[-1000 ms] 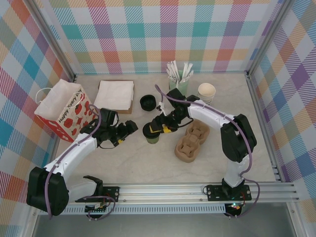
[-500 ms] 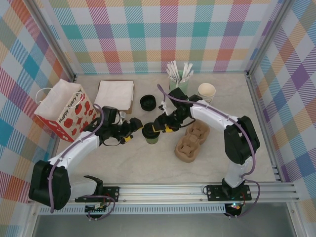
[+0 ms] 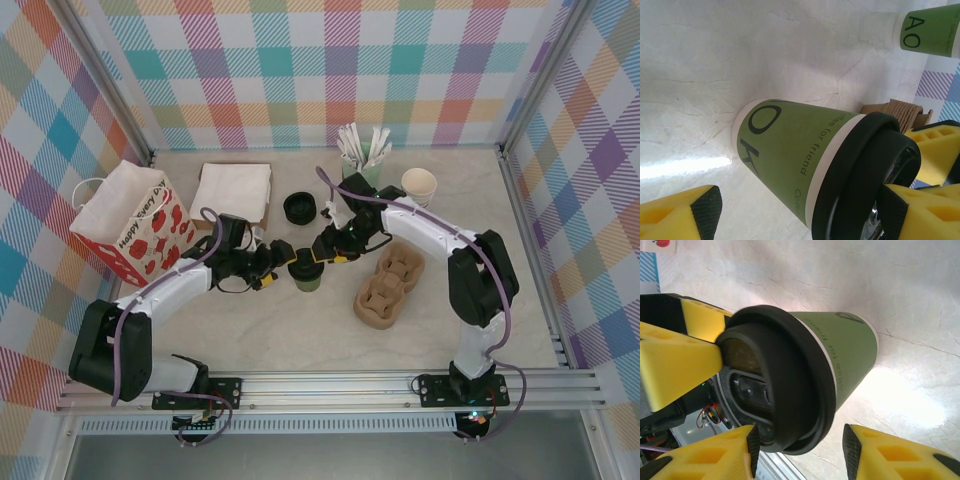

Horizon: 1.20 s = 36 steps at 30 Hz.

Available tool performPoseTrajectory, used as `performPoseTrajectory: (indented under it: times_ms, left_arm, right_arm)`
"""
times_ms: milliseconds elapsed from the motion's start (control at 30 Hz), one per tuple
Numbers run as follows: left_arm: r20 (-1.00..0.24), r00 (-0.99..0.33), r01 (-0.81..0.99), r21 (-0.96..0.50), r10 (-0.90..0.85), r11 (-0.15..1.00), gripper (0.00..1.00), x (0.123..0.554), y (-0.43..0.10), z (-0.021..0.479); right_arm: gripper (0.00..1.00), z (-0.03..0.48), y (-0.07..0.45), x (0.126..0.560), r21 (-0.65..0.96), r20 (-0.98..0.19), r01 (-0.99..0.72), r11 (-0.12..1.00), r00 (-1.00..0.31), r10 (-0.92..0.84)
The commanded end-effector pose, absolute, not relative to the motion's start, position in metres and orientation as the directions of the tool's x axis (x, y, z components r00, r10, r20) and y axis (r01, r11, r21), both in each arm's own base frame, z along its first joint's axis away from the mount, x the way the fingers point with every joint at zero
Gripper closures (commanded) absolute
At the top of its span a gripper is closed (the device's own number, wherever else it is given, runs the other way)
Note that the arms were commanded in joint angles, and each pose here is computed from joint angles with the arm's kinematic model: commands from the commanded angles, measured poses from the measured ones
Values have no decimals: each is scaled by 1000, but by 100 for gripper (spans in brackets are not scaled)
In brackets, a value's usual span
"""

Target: Pack the takeout coffee

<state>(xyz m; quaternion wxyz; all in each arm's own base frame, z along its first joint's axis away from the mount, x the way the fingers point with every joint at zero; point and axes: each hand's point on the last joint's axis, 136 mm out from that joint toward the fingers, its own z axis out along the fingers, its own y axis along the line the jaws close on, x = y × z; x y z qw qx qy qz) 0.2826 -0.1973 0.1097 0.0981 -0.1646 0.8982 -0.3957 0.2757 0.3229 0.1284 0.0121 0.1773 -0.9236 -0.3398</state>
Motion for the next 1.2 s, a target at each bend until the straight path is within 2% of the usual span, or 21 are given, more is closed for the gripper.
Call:
performPoseTrajectory:
  times_ms: [0, 267, 567, 833, 967, 1167]
  left_arm:
    - [-48, -933, -203, -749, -357, 630, 19, 285, -203, 113]
    - [-27, -939, -240, -660, -343, 712, 29, 270, -189, 89]
    - [5, -939, -285, -571, -344, 770, 35, 248, -172, 58]
    - [36, -934, -318, -542, -356, 778, 37, 234, -166, 39]
    - [15, -932, -303, -583, -363, 754, 37, 244, -172, 53]
    - [-46, -934, -238, -659, -355, 713, 29, 268, -187, 95]
  right_arm:
    - [54, 129, 323, 276, 626, -82, -315, 713, -936, -342]
    - [61, 118, 318, 273, 608, -44, -302, 734, -936, -349]
    - [62, 93, 301, 262, 524, 44, -281, 804, -934, -355]
    - [62, 73, 282, 251, 452, 99, -274, 849, -930, -353]
    - [59, 98, 292, 266, 479, -20, -322, 816, -934, -357]
    - [37, 158, 313, 290, 524, -254, -432, 734, -902, -349]
